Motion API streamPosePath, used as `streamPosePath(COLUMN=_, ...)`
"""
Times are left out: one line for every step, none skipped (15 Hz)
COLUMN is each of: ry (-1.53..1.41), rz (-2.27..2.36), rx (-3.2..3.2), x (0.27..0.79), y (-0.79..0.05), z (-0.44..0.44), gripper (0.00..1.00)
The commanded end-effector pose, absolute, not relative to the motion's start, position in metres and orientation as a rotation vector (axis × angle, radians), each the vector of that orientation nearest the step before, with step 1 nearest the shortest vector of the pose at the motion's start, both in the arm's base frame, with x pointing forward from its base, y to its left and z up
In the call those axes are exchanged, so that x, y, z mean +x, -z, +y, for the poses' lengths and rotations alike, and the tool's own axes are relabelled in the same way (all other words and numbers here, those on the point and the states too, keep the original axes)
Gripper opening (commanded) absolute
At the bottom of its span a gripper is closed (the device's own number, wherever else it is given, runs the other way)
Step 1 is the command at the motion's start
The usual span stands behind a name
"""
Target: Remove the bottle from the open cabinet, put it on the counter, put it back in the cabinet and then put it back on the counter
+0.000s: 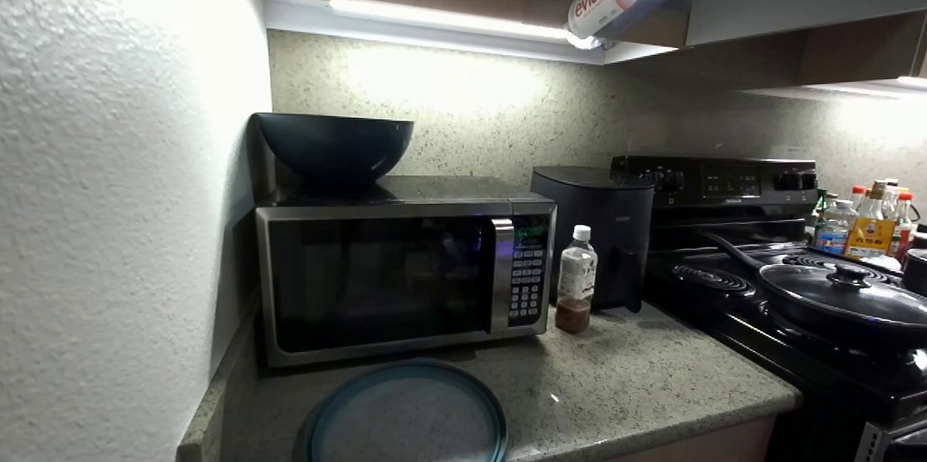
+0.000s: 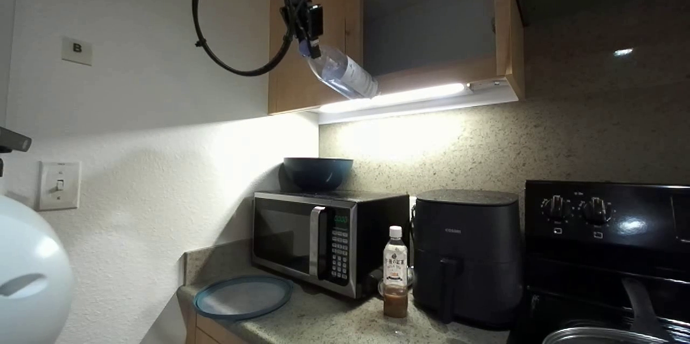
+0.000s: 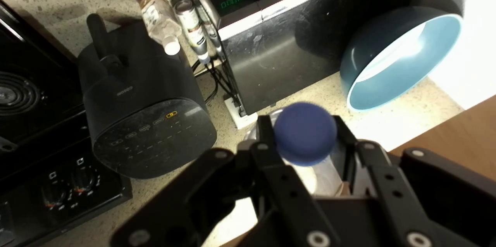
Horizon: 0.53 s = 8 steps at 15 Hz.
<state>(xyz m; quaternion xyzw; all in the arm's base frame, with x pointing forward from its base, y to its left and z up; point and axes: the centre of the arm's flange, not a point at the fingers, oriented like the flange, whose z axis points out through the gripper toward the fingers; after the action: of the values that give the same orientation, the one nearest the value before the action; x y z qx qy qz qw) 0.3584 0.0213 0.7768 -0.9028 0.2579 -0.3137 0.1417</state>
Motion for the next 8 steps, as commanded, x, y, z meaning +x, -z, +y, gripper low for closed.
streamPosePath(ry=0.737, rz=0.665, rx=-2.562, x=0.360, y=-0.755, z=0.031, gripper=0.13)
streamPosePath(ry=0.670, rz=0.647, rx=-2.541, x=0.360, y=-0.747, z=0.034, gripper=0.13)
streamPosePath(ry=0.613, rz=0.641, rx=-2.532, x=0.360, y=-0.740, z=0.037, gripper=0.13)
streamPosePath(ry=0.567, rz=0.649, rx=-2.533, x=0.361, y=-0.732, z=0.038, gripper=0.13)
streamPosePath(ry=0.562, rz=0.689, rx=-2.564, x=0.362, y=-0.727, z=0.039, gripper=0.13)
streamPosePath(ry=0.577, rz=0.715, rx=-2.601, x=0.365, y=-0.726, z=0.040, gripper=0.13)
streamPosePath(ry=0.594, rz=0.694, rx=-2.568, x=0.364, y=-0.733, z=0.040, gripper=0.38)
streamPosePath(ry=0.585, rz=0.701, rx=-2.576, x=0.365, y=-0.729, z=0.039, gripper=0.38)
